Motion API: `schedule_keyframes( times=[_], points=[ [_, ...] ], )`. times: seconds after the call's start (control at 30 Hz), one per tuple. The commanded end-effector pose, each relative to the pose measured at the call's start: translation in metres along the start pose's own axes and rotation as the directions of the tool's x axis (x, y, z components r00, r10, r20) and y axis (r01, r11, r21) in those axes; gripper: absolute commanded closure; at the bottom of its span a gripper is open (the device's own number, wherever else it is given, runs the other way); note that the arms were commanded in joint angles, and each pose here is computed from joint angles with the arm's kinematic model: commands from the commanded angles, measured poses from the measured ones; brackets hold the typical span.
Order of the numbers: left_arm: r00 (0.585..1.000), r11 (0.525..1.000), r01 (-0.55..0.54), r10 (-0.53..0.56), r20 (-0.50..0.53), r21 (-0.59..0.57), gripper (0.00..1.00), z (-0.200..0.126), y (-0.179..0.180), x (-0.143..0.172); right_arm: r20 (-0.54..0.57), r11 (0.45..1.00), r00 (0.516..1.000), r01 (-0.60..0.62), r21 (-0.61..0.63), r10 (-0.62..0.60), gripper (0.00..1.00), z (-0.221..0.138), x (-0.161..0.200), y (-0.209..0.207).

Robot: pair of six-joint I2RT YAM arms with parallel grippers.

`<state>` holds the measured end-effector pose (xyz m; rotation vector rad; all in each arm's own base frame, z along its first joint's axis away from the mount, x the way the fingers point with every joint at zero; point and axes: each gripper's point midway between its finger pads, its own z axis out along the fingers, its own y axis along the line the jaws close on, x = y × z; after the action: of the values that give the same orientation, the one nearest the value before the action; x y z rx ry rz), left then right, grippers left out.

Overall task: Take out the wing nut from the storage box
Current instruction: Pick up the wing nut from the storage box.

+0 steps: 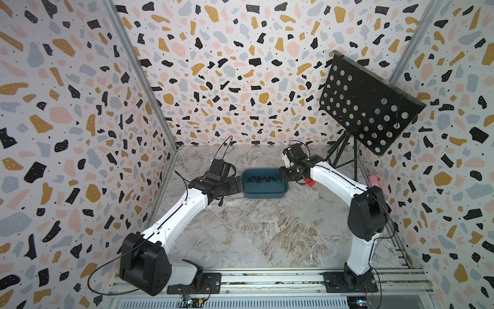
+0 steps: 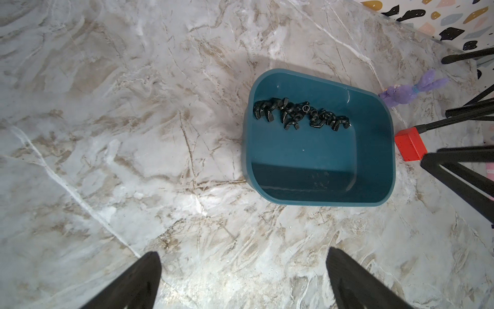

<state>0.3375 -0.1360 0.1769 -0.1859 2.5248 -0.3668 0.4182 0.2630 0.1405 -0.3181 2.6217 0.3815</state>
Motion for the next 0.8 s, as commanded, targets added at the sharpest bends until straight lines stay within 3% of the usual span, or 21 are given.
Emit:
schedule_keyframes(
  times=[0.0,0.37,0.77],
  points=[
    [1.000,0.999,-0.009,0.009,-0.006,-0.041,0.00,-0.002,0.009,0.000,-0.019,1.000,1.000,-0.021,-0.003,0.021,0.53,0.007,-0.003,0.009],
    [1.000,0.998,-0.022,0.022,-0.002,-0.059,0.00,-0.005,0.013,-0.004,-0.051,0.990,0.990,-0.133,0.036,0.135,0.55,0.068,-0.007,0.018],
    [1.000,0.997,-0.019,0.019,-0.001,-0.075,0.00,-0.004,0.017,-0.005,-0.066,0.986,0.984,-0.164,0.012,0.165,0.60,0.099,-0.024,0.030]
  ],
)
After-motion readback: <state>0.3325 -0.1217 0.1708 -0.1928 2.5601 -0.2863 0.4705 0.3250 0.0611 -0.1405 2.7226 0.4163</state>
